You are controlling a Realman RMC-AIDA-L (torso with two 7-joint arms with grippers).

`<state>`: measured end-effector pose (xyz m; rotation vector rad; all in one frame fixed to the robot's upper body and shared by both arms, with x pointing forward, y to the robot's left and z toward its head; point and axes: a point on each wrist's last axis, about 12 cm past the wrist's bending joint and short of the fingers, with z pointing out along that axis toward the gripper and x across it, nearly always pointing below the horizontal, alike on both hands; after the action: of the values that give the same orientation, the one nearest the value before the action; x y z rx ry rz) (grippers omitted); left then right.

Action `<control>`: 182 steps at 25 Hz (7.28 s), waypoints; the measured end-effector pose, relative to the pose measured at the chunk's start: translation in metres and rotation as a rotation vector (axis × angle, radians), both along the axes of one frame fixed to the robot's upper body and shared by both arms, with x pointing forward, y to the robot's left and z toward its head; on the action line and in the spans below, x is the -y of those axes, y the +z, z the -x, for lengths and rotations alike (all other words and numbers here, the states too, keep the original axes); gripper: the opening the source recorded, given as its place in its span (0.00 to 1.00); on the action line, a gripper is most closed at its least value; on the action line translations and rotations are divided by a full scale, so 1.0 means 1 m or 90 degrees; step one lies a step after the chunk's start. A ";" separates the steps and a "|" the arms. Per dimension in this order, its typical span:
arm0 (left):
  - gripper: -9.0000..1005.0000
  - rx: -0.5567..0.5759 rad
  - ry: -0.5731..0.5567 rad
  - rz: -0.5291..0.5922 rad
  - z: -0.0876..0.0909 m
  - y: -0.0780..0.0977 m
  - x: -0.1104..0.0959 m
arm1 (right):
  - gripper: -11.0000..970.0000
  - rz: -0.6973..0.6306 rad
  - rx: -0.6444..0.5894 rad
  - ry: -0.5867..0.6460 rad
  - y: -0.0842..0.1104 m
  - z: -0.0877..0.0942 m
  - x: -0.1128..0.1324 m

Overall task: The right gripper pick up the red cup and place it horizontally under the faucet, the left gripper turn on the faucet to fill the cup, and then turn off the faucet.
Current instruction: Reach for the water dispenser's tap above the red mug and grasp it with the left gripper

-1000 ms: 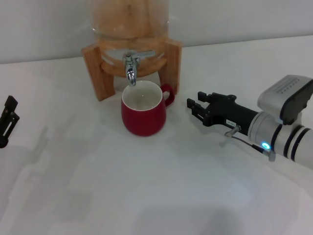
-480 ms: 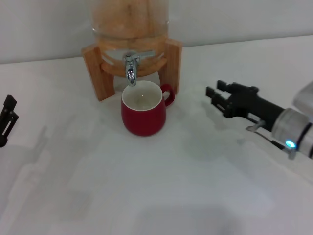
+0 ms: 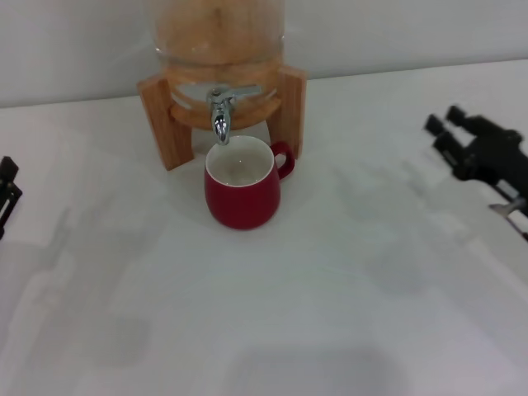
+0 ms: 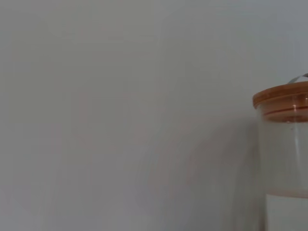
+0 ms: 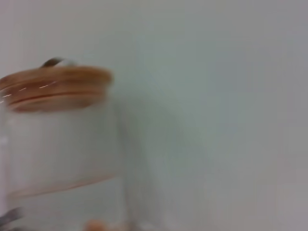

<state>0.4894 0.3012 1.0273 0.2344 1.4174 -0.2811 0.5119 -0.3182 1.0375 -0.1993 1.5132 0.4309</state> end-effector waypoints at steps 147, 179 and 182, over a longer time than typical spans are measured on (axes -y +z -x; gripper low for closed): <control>0.77 -0.163 -0.550 -0.560 -0.138 0.195 0.087 | 0.73 0.031 0.112 -0.245 0.014 -0.009 0.032; 0.77 -0.081 -0.593 -0.610 -0.160 0.202 0.114 | 0.86 0.012 0.134 -0.183 0.017 -0.006 0.016; 0.77 -0.078 -0.602 -0.612 -0.159 0.199 0.118 | 0.86 0.013 0.134 -0.180 0.017 -0.006 0.015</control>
<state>0.6482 0.1830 1.2266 1.7146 1.3841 -0.3569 0.5179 -0.3330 1.0544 -0.0427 1.3146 0.1629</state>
